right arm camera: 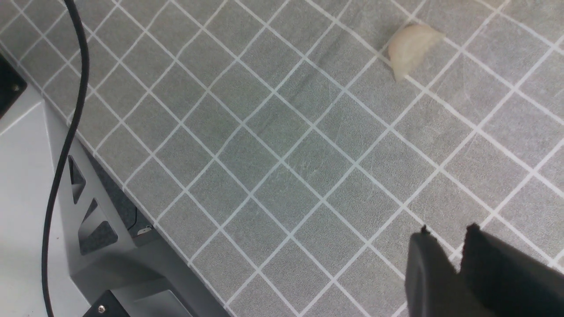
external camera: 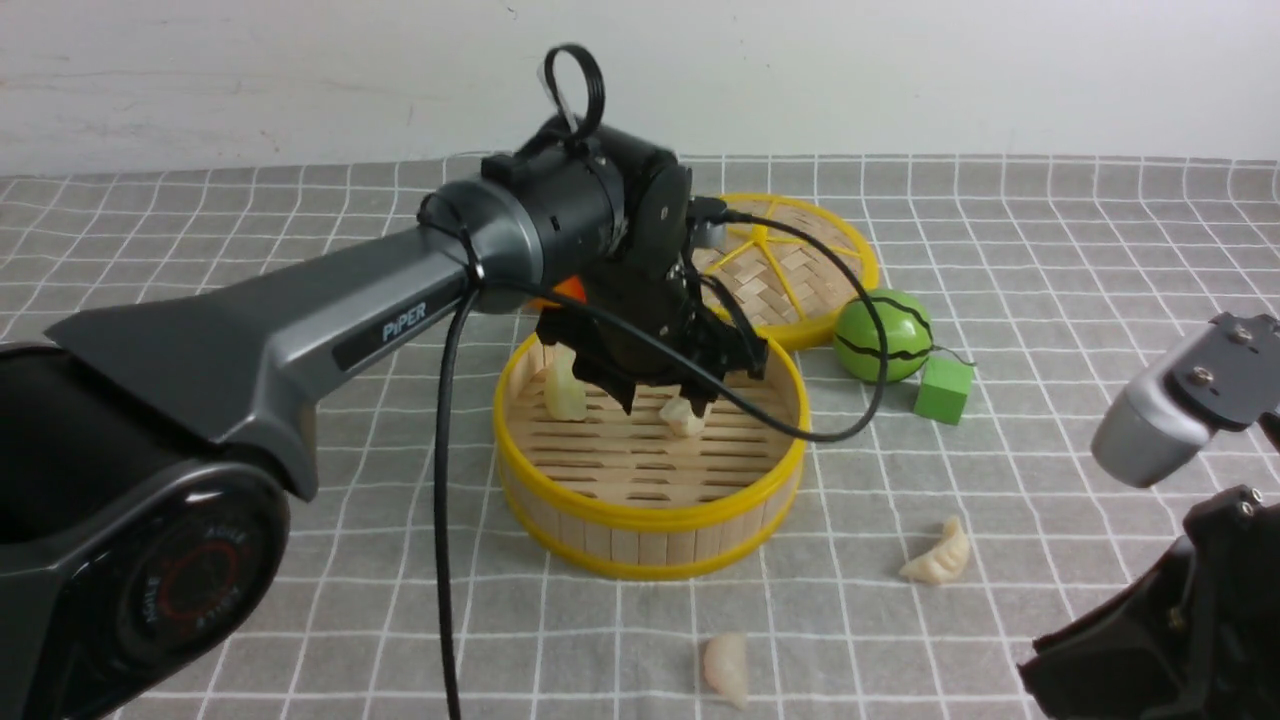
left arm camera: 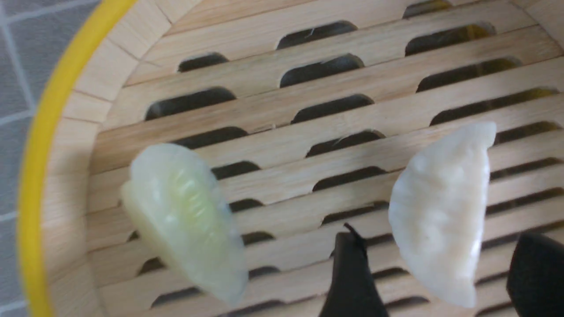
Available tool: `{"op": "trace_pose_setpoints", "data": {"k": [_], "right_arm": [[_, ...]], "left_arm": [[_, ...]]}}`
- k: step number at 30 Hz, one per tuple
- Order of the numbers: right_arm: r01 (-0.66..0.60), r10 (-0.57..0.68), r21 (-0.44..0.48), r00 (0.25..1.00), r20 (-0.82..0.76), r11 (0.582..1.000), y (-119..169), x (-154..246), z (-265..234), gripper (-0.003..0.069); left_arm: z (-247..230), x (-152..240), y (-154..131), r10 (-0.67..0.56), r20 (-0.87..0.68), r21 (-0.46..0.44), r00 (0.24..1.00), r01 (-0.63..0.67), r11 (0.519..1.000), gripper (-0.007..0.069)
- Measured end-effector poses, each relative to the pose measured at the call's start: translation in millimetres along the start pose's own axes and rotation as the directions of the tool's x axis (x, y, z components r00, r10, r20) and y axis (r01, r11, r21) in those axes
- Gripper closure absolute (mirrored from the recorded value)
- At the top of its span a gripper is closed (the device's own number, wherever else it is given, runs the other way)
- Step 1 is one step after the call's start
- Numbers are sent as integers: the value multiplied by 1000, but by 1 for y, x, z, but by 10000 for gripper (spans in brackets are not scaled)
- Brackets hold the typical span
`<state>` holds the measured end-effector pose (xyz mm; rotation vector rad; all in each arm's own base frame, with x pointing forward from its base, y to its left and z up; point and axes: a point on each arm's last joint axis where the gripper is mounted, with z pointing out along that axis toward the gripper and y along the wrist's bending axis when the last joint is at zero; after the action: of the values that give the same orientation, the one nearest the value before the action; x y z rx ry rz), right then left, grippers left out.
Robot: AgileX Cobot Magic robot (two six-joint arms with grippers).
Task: Put the dumplings into the steamer on the table with the grey tablecloth.
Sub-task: 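Place the dumpling into the bamboo steamer basket with the left gripper, then reach for and grasp a dumpling lying on the table beside the steamer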
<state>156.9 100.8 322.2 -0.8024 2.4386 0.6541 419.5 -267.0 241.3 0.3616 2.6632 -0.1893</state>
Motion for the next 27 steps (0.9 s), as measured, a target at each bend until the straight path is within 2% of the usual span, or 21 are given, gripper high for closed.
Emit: {"op": "trace_pose_setpoints", "data": {"k": [3, 5, 6, 9, 12, 15, 18, 21, 27], "right_arm": [[-3, 2, 14, 1000, 23, 1000, 1, -13, -8, 557], [6, -6, 20, 1000, 21, 1000, 1, -20, -12, 584], [12, -13, 23, 1000, 18, 1000, 1, -25, -14, 615], [21, -21, 25, 1000, -17, 999, 2, -39, -13, 671], [56, -53, 36, 996, -70, 998, 7, -48, -5, 669], [114, -105, 57, 984, -143, 992, 23, -58, 12, 664], [156, -138, 80, 970, -199, 984, 38, -64, 33, 663], [185, -160, 90, 960, -231, 978, 47, -67, 52, 662], [181, -139, 99, 932, -335, 978, 49, -74, 113, 636]], "left_arm": [[-43, -18, 0, 42, 25, -17, 999, -41, 999, 195], [-63, -25, -1, 56, 58, -10, 997, -56, 998, 220], [-89, -31, -1, 62, 117, 6, 991, -63, 998, 242], [-152, -32, 1, 68, 223, 46, 972, -80, 996, 339], [-211, -25, 7, 73, 325, 67, 943, -100, 993, 445], [-268, -5, 22, 60, 396, 76, 916, -97, 992, 579], [-301, 21, 37, 48, 411, 70, 910, -84, 994, 639], [-308, 45, 47, 43, 379, 60, 925, -71, 996, 639], [-314, 142, 72, 38, 258, 61, 965, -55, 997, 639]]}}
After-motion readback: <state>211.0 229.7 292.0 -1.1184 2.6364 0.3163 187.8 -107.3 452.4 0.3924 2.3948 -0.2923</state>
